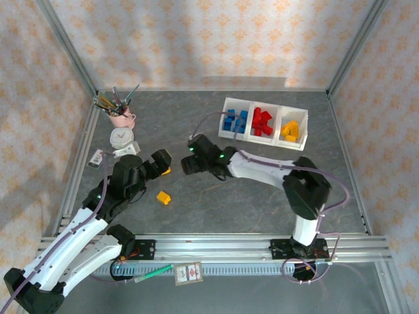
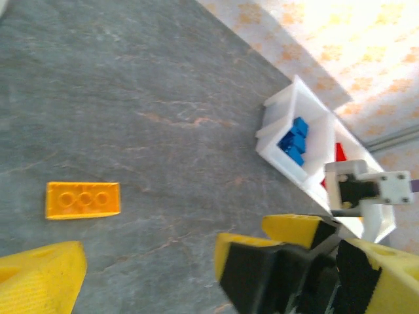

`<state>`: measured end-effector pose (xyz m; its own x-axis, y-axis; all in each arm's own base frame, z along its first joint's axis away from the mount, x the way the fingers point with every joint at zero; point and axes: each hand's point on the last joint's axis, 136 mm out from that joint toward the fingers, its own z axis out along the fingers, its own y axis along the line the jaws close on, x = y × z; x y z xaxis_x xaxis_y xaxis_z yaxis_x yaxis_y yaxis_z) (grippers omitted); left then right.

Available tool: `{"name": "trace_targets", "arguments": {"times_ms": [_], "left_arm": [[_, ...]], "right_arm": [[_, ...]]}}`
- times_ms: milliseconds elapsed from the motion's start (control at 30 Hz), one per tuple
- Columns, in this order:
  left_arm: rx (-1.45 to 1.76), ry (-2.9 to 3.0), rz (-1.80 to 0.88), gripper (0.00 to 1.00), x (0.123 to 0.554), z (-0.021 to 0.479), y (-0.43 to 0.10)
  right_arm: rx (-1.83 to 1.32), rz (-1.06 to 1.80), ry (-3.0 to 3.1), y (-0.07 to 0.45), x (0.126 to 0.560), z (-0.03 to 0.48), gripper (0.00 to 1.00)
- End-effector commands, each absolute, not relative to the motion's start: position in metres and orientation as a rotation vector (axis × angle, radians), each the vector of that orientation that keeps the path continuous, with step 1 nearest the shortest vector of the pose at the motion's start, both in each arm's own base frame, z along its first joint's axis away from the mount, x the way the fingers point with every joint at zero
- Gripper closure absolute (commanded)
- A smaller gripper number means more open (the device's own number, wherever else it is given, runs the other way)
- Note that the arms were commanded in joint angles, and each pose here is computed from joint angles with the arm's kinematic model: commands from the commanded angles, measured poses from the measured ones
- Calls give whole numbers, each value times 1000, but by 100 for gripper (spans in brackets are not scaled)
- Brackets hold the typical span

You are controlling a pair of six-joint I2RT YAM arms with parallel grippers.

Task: Sort the legos into containers by color
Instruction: Pick up the lego from the middle-left of the table.

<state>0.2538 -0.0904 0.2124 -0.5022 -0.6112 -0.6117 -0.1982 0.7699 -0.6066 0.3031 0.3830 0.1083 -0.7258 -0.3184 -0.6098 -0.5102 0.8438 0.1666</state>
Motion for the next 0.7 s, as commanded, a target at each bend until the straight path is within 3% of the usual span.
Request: {"name": "trace_targets", "arguments": {"times_ms": [0, 233, 667], "left_arm": [[-684, 2120, -463, 1, 240, 198, -68], [-744, 2088, -428, 1, 229, 200, -52], [-798, 2048, -403, 1, 222, 202, -39]], "right_arm": [[-732, 491, 2381, 422, 303, 111, 15], [-916, 476, 2382, 470, 301, 71, 14], [-1003, 349, 2407, 491, 322, 27, 13]]}}
